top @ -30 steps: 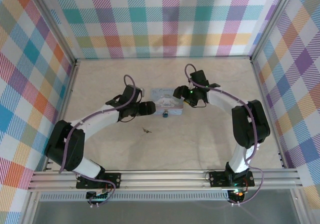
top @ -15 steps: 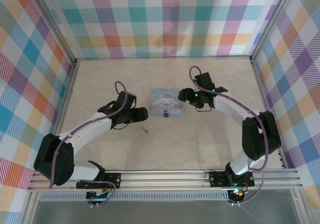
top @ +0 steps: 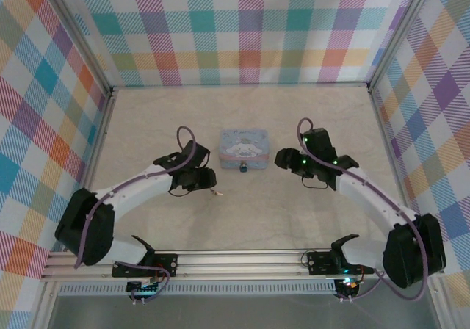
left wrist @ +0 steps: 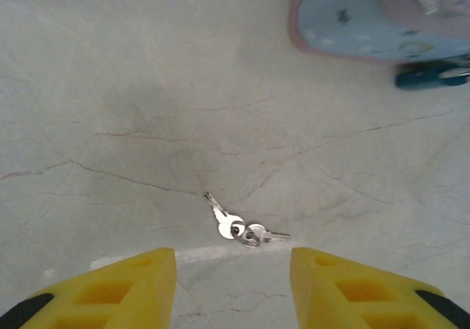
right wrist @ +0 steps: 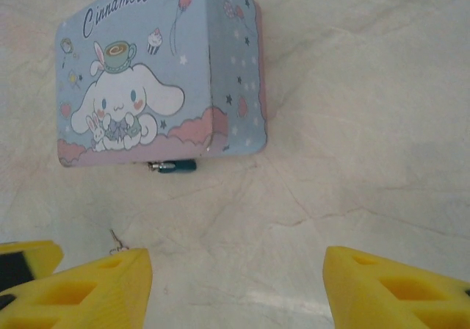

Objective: Unlock the padlock with the key

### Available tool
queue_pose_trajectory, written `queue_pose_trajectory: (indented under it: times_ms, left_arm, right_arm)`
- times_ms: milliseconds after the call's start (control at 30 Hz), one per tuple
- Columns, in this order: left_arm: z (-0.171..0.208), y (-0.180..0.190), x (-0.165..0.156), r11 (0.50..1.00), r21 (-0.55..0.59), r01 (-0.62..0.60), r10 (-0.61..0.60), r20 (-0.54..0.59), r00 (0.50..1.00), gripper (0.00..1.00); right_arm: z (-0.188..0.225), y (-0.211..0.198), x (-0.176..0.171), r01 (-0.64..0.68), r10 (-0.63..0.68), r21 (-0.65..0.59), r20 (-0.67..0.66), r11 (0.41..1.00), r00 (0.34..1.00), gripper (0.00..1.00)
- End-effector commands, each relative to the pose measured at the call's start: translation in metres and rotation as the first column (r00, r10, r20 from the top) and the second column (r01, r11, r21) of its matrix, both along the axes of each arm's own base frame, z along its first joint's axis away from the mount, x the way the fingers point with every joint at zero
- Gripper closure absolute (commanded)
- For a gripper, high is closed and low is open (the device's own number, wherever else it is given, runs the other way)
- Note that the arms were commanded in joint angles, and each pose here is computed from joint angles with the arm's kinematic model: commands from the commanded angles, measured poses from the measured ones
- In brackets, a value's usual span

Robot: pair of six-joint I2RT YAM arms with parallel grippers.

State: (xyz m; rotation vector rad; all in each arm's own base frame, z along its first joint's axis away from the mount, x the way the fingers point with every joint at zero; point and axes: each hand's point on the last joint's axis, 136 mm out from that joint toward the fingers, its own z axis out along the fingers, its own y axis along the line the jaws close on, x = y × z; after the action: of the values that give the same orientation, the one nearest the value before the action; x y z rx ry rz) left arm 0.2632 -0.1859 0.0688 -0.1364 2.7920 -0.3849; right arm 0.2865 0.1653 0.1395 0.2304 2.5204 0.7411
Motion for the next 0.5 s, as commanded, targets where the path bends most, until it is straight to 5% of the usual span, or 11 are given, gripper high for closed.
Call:
queue_pose_trajectory:
  times_ms: [0,467]
  left_arm:
    - [-0.007,-0.006,-0.002,0.998,0.060,-0.007,0.010,-0.036,0.999,0.56]
    - [-0.039,-0.013,-0.009,0.981,0.193,-0.019,0.041,-0.112,0.993,0.62]
  right_arm:
    - [0.000,-0.001,-0.011,0.006,-0.006,0.019,0.006,1.000,1.000,0.36]
    - [-0.017,-0.005,-0.021,0.033,-0.032,0.024,-0.036,0.999,0.999,0.36]
